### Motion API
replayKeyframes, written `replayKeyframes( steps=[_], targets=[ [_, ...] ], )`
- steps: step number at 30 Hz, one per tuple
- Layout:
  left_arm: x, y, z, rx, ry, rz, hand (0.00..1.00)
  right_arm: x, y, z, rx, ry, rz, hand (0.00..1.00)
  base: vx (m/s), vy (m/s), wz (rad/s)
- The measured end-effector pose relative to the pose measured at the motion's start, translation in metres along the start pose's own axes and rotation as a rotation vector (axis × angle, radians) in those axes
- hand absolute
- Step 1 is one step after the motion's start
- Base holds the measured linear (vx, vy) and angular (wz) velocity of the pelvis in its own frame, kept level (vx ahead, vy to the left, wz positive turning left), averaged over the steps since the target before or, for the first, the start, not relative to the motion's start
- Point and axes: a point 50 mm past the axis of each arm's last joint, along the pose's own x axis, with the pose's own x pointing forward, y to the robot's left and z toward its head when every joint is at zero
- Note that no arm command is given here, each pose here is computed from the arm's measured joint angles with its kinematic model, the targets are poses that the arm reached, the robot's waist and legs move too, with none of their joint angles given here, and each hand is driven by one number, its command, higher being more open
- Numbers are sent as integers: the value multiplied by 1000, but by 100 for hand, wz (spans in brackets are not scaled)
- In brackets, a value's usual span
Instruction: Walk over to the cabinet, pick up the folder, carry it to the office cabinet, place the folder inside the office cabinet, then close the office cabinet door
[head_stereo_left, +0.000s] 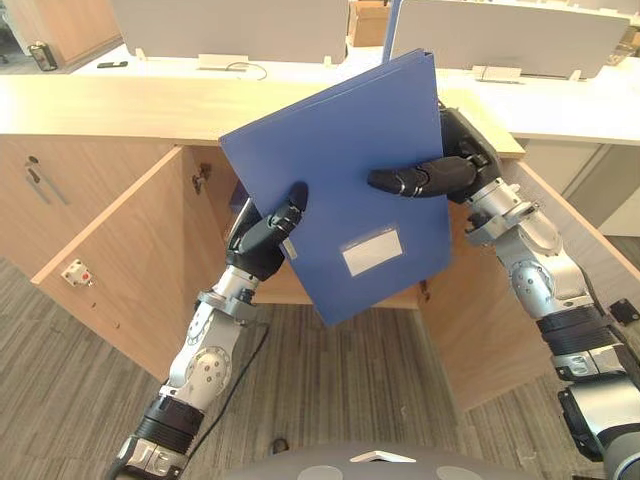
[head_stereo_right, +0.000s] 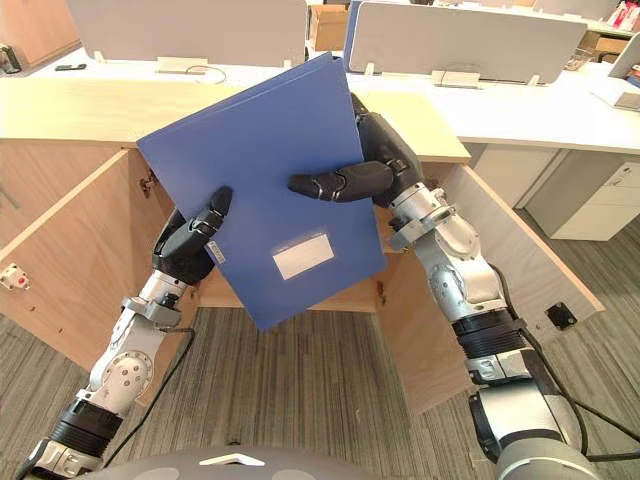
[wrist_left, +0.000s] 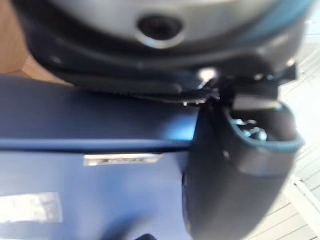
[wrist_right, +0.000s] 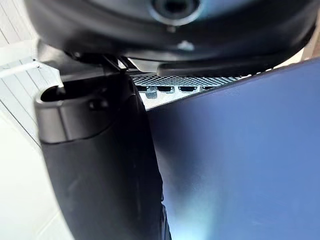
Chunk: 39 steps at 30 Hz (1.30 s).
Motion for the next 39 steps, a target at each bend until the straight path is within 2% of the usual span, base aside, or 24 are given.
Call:
replayKeyframes(
  steps=[4,5,13,17,18,23,32,35,39],
  targets=[
    [3,-1,1,-4,1,-12,0,5,0,2,-10,3,20,100,0,0,0],
    [4,-1,2,-1,1,-15,0,5,0,2,-15,6,24,0,0,0,0],
    [5,-3,1,2,14,-24,0,2,4,-3,-42,65,67,0,-16,0,0],
    [3,0,4,32,34,-25,0,-14,11,-8,-24,99,107,0,-56,3,-3],
    [3,1,4,37,42,-26,100,-20,14,-10,-1,102,109,0,-40,14,-2],
    [2,0,1,53,70,-39,100,-42,16,-24,79,147,66,0,0,0,0],
    [1,-2,0,165,80,-41,100,-75,37,-80,401,208,-129,0,11,-2,1],
    [-8,5,-10,142,136,-5,100,-85,42,-91,445,242,-161,0,34,-6,0],
    [-35,19,-35,91,285,86,100,-104,49,-110,467,343,-218,0,16,-2,0]
  ],
)
